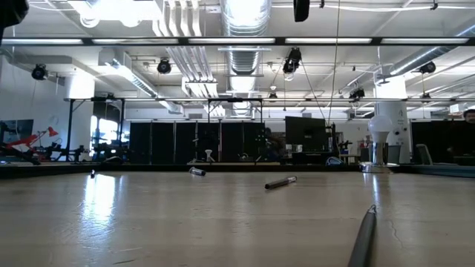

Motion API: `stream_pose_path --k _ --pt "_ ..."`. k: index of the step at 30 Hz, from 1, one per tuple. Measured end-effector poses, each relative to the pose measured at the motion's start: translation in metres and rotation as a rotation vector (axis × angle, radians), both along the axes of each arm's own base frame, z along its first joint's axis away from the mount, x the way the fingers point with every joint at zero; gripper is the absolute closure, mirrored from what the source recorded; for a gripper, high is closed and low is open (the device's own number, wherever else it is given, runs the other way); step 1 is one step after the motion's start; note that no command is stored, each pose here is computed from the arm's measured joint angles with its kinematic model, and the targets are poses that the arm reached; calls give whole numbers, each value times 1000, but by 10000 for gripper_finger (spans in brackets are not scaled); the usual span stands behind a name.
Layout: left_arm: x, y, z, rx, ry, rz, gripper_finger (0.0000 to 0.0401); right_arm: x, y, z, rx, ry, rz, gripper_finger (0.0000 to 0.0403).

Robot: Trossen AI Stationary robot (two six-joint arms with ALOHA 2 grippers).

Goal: Pick & Place Makeup Brushes
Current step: Put the eyeshadow brush into the holder

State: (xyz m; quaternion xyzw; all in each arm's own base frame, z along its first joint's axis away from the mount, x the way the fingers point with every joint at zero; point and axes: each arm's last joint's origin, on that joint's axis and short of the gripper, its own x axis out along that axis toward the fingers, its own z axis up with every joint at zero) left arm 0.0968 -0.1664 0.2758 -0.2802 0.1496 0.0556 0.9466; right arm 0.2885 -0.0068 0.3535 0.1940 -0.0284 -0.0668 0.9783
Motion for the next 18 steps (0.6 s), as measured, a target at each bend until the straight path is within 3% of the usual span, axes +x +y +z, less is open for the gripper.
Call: stream_pose_path --k 9,18 --pt "-4 -10 -40 136 97 51 391 0 0 7 -14 -20 -30 394" --pt "0 -23 -64 103 102 60 381 0 0 7 -11 -19 -33 394"
